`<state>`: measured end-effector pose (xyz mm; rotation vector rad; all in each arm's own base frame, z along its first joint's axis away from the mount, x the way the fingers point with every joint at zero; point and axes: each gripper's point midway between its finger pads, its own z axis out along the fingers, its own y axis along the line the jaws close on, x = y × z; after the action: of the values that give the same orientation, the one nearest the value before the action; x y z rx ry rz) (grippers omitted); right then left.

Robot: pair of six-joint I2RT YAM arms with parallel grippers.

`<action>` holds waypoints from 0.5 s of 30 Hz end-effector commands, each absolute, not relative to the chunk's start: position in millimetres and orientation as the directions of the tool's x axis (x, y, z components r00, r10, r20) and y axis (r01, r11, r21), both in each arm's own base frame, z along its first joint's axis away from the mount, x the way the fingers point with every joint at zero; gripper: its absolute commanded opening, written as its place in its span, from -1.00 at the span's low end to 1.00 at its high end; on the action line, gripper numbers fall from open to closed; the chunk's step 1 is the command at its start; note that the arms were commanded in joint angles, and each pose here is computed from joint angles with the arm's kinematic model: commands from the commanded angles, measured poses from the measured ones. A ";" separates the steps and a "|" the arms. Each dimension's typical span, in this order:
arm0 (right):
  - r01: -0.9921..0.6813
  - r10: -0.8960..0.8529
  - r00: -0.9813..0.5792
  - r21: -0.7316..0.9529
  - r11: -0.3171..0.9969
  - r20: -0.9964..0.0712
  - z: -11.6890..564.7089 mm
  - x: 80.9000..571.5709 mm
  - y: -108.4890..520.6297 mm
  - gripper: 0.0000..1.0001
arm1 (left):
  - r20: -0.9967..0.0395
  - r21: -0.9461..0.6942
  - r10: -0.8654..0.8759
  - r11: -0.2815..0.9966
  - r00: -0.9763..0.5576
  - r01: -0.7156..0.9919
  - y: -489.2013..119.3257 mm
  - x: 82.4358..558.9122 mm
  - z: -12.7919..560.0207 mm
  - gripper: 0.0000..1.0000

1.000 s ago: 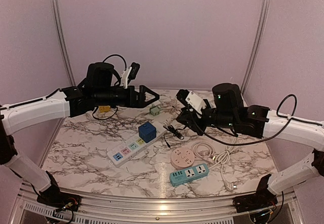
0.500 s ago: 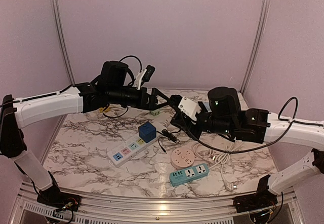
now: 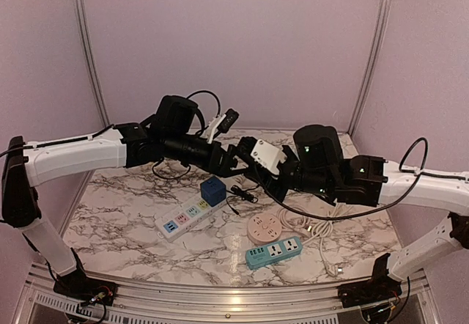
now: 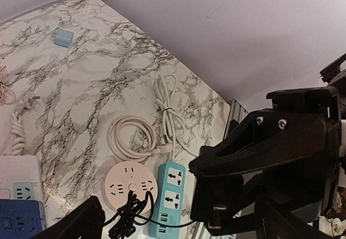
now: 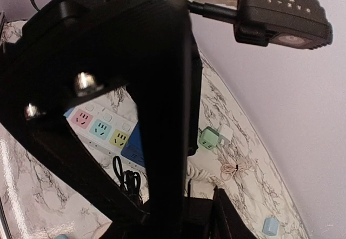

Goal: Insert the plug
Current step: Pass from the right arm to the left

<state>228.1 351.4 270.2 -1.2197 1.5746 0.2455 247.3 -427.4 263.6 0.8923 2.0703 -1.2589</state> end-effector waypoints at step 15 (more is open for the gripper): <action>-0.748 -0.595 0.145 -0.481 0.457 -0.790 286.8 228.7 363.7 -0.47 | -0.688 -0.579 0.334 0.284 -0.645 0.764 -451.0 237.0 243.2 0.04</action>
<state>224.7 358.2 254.9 -1.2866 1.5913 0.1613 242.2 -446.9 245.8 0.9501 2.1222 -1.3043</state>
